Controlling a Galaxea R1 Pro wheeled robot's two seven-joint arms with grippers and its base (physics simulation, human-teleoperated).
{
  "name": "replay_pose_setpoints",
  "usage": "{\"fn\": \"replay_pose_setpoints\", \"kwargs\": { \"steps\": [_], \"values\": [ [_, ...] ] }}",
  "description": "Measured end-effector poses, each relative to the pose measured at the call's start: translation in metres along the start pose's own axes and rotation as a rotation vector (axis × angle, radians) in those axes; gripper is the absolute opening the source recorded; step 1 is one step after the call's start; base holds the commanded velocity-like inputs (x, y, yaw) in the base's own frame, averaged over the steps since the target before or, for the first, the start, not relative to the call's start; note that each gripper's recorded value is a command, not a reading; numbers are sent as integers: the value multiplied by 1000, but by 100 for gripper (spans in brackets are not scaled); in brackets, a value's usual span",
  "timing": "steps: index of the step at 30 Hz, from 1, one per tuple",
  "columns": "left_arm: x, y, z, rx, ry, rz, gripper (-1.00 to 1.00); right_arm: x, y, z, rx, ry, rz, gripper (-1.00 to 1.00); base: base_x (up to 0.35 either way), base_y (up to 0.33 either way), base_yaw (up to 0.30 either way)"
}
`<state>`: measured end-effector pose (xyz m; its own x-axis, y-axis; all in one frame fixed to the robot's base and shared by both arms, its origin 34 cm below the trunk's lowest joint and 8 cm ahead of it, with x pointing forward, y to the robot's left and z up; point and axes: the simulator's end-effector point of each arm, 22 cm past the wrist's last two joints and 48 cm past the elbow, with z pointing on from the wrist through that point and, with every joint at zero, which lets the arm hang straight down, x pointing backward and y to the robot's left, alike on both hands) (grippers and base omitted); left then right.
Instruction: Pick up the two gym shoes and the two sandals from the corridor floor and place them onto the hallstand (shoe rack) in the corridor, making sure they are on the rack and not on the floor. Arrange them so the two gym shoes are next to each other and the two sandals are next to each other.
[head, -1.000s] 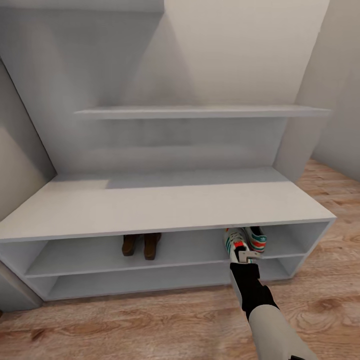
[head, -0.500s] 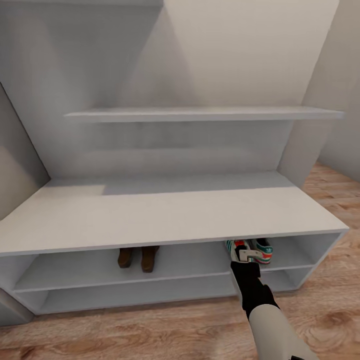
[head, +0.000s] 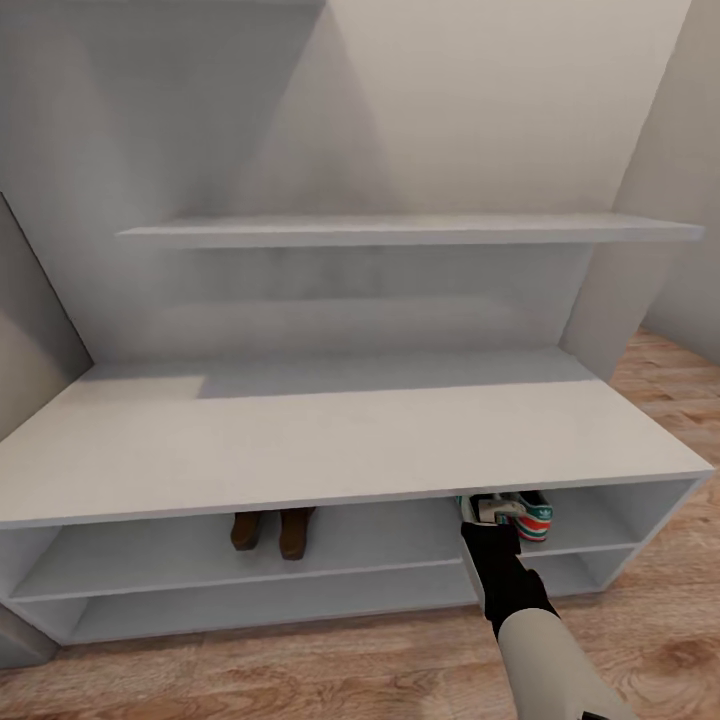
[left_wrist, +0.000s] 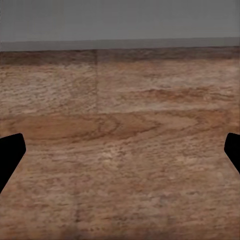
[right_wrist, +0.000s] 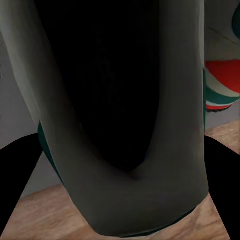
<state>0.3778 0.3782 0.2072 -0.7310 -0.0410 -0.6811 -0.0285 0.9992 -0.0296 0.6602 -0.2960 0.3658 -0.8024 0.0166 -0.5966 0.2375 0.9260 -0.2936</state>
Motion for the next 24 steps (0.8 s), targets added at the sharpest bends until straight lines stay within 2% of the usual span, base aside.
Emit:
{"fn": "replay_pose_setpoints", "kwargs": {
  "steps": [14, 24],
  "values": [
    [0, 0, 0, -1, -1, 0, 100, 0, 1, 0, -6, 0, 10, -100, 91, -40, 0],
    [0, 0, 0, 0, 0, 1, 100, 0, 2, 0, -6, -1, 7, -100, 14, -9, 0]
  ]
}}
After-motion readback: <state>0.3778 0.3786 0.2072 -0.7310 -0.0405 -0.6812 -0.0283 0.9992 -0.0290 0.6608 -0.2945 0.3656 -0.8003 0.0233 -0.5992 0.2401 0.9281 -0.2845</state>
